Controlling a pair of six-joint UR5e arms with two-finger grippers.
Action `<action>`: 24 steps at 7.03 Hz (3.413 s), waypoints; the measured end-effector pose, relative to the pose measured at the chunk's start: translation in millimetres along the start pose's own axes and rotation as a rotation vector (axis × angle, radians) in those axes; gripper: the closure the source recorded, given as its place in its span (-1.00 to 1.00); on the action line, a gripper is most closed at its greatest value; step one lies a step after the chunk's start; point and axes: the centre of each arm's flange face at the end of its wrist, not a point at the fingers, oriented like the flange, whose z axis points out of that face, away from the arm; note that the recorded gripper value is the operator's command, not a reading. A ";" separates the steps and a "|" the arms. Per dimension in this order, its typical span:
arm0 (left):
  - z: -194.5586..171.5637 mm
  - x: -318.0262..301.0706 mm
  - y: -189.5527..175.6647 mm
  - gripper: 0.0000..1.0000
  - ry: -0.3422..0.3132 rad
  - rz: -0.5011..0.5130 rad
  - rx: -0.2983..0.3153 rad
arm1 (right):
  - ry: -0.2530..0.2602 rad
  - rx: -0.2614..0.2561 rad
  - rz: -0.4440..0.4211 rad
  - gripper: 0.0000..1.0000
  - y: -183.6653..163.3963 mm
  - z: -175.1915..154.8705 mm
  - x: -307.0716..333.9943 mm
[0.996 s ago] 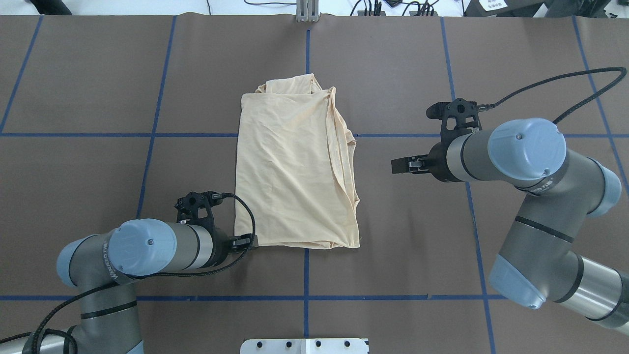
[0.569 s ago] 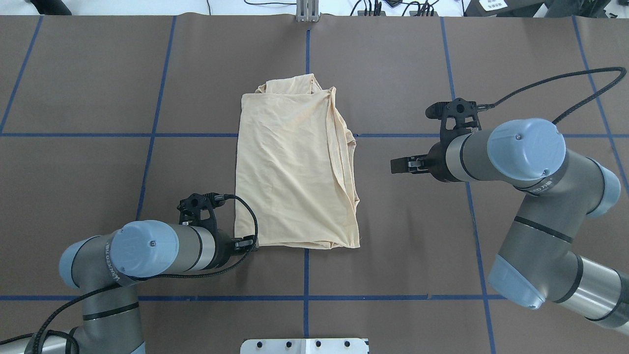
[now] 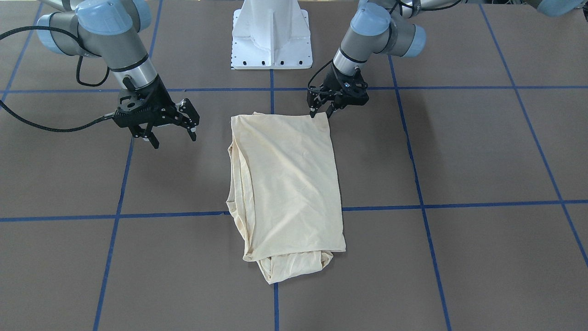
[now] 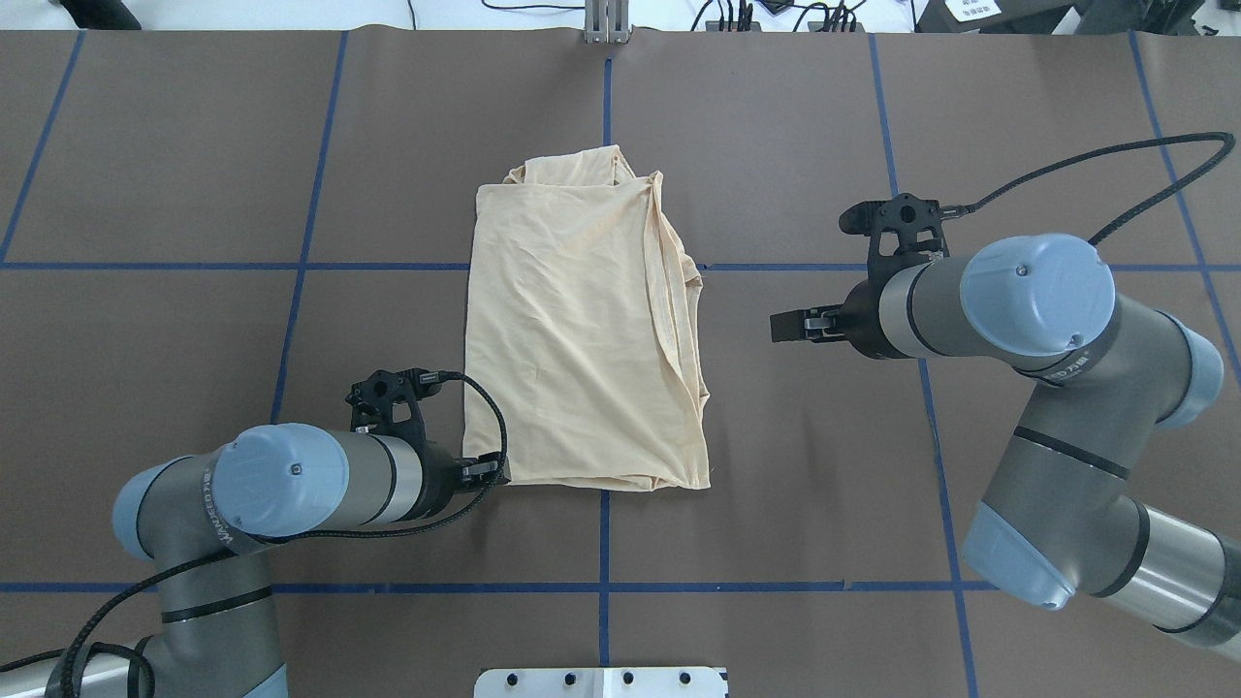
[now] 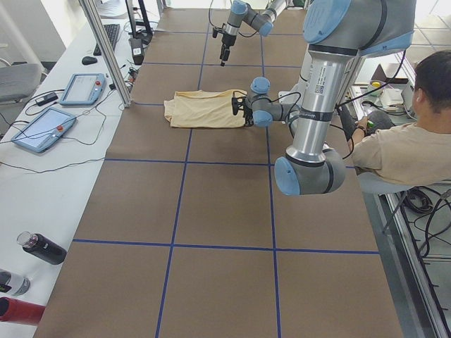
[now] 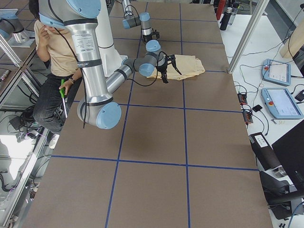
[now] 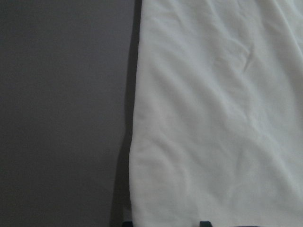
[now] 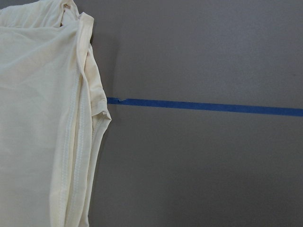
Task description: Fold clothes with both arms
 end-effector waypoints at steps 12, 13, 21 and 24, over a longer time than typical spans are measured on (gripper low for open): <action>1.8 -0.9 0.7 1.00 -0.003 -0.001 -0.001 | 0.033 0.070 0.306 -0.72 40.1 50.7 -129.2; 0.9 -0.3 0.8 1.00 -0.001 -0.001 -0.001 | 0.057 0.088 0.333 -0.69 49.3 65.9 -147.5; -1.5 1.1 0.3 1.00 0.004 -0.001 0.000 | 0.136 0.114 0.297 -0.10 88.9 102.6 -146.8; -1.2 1.1 0.9 1.00 0.004 -0.001 -0.001 | 0.136 0.114 0.291 1.00 89.3 103.0 -146.6</action>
